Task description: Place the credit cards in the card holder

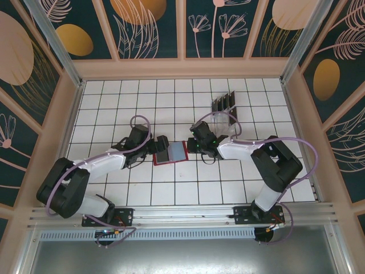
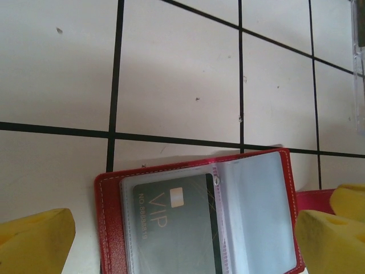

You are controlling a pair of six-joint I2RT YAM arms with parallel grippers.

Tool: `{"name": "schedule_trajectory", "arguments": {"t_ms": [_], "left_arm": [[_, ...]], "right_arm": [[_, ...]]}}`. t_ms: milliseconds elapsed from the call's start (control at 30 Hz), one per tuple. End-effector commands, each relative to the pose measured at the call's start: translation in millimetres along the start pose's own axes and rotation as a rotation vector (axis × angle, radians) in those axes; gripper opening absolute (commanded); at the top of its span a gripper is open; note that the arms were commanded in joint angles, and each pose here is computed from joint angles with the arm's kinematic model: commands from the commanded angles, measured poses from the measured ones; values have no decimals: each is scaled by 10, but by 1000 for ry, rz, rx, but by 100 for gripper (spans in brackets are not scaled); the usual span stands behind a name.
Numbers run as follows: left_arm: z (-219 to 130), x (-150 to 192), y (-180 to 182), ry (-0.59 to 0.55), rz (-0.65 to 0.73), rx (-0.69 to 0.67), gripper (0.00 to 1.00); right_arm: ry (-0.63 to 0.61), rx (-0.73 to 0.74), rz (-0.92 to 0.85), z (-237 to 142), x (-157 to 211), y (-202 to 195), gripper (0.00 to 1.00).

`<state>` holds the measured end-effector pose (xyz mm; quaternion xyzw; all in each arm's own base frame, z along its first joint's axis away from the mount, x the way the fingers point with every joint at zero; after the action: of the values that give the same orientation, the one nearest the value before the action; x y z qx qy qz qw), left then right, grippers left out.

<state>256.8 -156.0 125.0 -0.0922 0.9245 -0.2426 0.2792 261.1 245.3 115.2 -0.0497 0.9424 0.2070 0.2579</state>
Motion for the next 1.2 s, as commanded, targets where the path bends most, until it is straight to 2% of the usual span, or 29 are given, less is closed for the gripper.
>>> {"name": "schedule_trajectory", "arguments": {"t_ms": [0, 67, 467, 700, 967, 1167], "left_arm": [[62, 15, 9, 5, 11, 23, 98], [80, 21, 21, 8, 13, 19, 99], [205, 96, 88, 45, 22, 0, 98], [222, 102, 80, 52, 22, 10, 99], [120, 120, 189, 14, 18, -79, 99], [157, 137, 192, 29, 20, -71, 98]], "right_arm": [[-28, -14, 3, 11, -72, 26, 4], [-28, -19, 10, -5, -53, 28, 0], [1, -105, 54, -70, 125, 181, 0], [11, -103, 67, -37, 170, 164, 0], [8, -106, 72, -50, 175, 159, 0], [11, -108, 73, -42, 180, 158, 0]]}}
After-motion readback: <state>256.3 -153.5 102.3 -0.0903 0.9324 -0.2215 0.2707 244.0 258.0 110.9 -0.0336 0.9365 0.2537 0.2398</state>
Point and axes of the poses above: each hand's point on the last joint's axis, 136 mm out from that joint toward the fingers, its own z axis out along the fingers, its own y axis along the line the jaws close on, x = y × z, the point moved 9 cm from there along -z, back along the fingers
